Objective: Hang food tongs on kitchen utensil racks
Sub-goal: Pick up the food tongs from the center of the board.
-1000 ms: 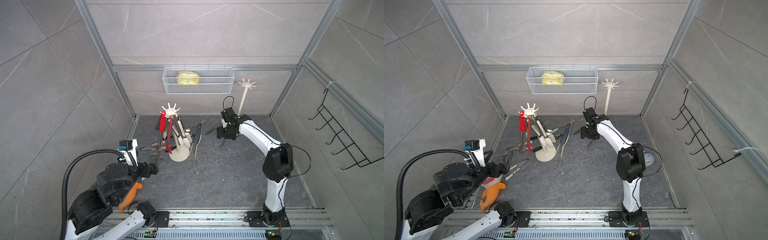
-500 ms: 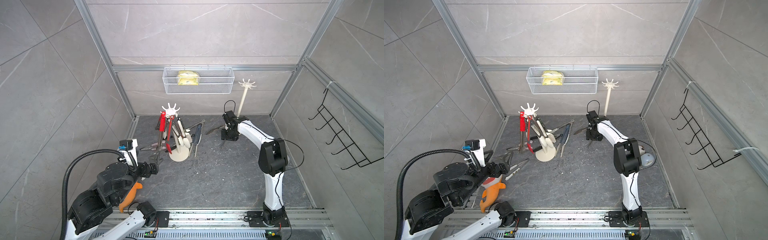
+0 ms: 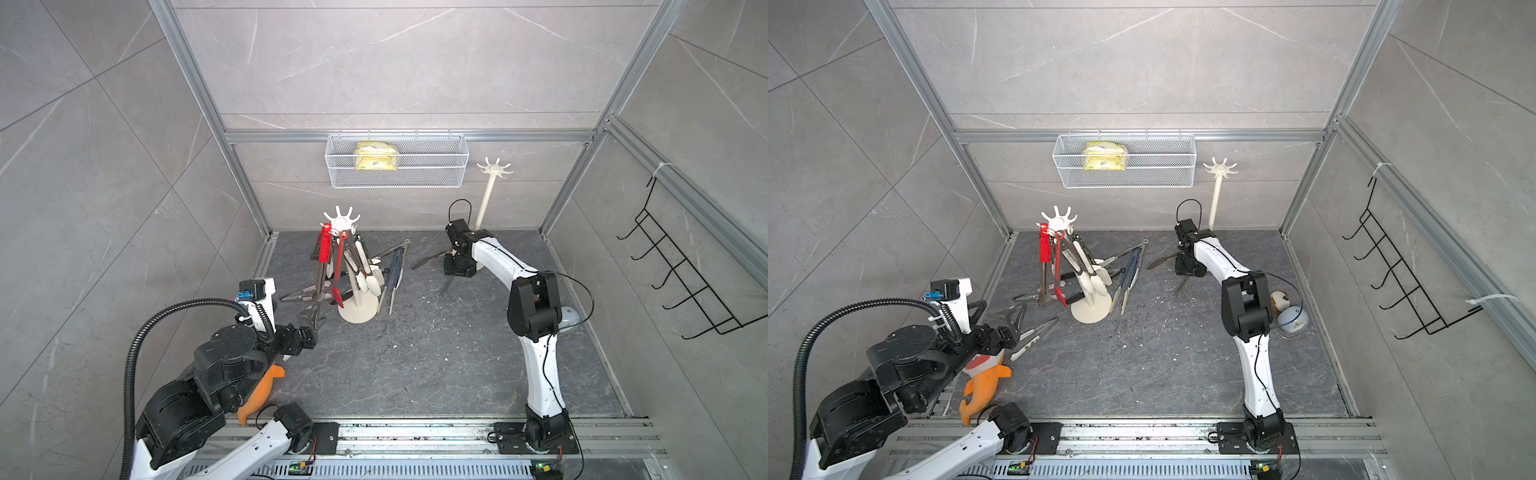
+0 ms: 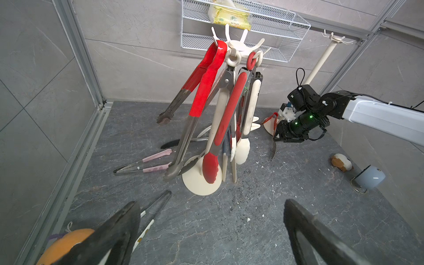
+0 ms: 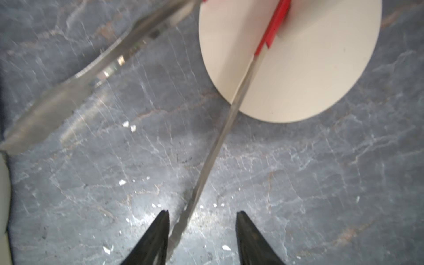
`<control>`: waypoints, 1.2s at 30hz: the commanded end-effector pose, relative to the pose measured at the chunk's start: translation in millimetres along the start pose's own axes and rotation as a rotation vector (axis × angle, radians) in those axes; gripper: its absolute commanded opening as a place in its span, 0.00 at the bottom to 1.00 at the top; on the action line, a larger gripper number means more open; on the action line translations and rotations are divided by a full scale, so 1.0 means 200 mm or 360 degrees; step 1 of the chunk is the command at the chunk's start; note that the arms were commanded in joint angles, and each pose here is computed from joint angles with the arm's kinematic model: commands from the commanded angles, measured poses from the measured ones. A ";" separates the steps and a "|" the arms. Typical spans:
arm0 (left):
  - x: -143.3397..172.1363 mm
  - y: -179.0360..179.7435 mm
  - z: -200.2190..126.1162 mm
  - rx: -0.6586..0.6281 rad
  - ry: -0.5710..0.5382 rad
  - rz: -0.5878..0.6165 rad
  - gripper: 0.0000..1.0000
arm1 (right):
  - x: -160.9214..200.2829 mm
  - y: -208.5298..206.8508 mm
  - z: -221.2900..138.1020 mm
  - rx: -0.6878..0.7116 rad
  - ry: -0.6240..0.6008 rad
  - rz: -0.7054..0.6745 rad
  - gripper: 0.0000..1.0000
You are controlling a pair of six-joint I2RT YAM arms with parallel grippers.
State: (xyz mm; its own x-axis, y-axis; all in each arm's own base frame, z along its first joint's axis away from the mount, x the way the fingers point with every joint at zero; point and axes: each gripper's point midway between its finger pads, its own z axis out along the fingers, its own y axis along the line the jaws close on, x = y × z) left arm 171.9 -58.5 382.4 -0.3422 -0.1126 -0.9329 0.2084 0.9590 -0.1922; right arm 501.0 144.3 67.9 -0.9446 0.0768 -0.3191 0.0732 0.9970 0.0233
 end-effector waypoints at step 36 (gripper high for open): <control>-0.06 0.00 -0.01 -0.0015 -0.0046 -0.0020 1.00 | -0.05 -0.08 0.23 0.0204 0.0114 -0.0081 0.20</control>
State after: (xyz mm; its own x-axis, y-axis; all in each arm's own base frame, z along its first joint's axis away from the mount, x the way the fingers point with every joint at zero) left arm 172.2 -58.4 381.3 -0.3457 -0.1092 -0.9320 0.2058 0.9602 -0.1888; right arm 522.3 133.0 29.8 -0.9646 0.0560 -0.2578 0.0800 0.9933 -0.0834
